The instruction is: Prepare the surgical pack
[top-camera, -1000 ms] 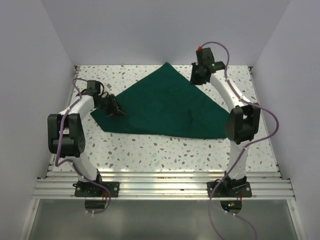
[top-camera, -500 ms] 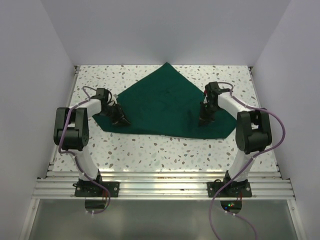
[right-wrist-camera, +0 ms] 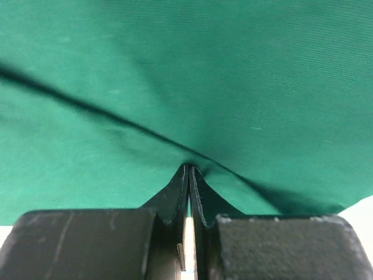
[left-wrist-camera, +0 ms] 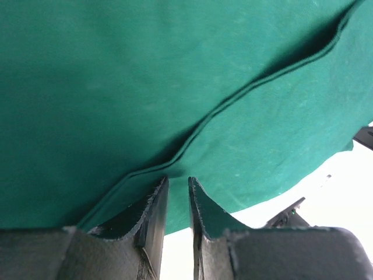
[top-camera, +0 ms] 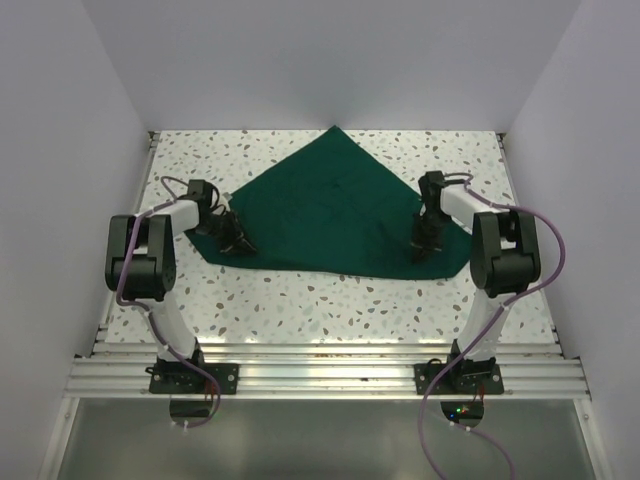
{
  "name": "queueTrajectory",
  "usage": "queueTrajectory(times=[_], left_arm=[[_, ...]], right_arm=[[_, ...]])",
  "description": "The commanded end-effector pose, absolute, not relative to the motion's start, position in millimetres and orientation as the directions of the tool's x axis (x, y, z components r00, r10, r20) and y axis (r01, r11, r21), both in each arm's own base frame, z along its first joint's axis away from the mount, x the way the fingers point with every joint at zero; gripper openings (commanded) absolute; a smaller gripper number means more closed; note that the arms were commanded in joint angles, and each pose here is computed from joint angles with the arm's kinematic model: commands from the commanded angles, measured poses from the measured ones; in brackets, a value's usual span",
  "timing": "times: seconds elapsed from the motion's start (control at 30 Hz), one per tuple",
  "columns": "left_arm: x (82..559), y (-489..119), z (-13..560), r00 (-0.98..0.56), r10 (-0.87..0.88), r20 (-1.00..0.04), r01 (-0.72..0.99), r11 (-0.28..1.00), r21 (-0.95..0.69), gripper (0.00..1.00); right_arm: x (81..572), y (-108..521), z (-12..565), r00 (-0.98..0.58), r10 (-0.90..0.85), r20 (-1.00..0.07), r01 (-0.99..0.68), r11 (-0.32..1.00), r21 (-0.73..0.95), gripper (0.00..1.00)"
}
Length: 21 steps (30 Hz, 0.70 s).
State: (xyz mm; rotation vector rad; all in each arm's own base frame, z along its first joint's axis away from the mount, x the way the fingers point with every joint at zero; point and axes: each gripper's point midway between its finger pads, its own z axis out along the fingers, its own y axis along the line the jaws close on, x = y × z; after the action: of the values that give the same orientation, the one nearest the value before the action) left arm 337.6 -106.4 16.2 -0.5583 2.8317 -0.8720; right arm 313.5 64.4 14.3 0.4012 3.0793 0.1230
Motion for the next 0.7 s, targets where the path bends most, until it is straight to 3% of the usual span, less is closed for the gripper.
queueTrajectory(times=[0.0,0.13,0.33,0.53,0.67], left_arm=[[321,-50,-8,-0.915,-0.396,-0.077,-0.345,0.866,-0.363,0.26],[326,-41,10,-0.918,-0.376,-0.125,-0.316,0.885,-0.343,0.27],[336,-72,49,-0.913,-0.369,-0.171,-0.248,0.839,-0.485,0.29],[334,-128,71,-0.930,-0.337,-0.148,-0.179,0.765,-0.618,0.27],[327,-146,57,-0.941,-0.330,-0.075,-0.202,0.725,-0.659,0.27]], right_arm=[[300,16,20,-0.953,0.302,-0.022,0.303,0.946,-0.116,0.04],[311,-2,44,-0.948,0.297,-0.114,0.313,0.935,-0.167,0.06],[328,64,81,-0.971,0.175,-0.161,0.157,0.980,0.119,0.14],[319,116,77,-0.985,0.148,-0.084,0.117,0.948,0.298,0.13],[315,119,54,-0.983,0.180,-0.031,0.162,0.938,0.306,0.12]])
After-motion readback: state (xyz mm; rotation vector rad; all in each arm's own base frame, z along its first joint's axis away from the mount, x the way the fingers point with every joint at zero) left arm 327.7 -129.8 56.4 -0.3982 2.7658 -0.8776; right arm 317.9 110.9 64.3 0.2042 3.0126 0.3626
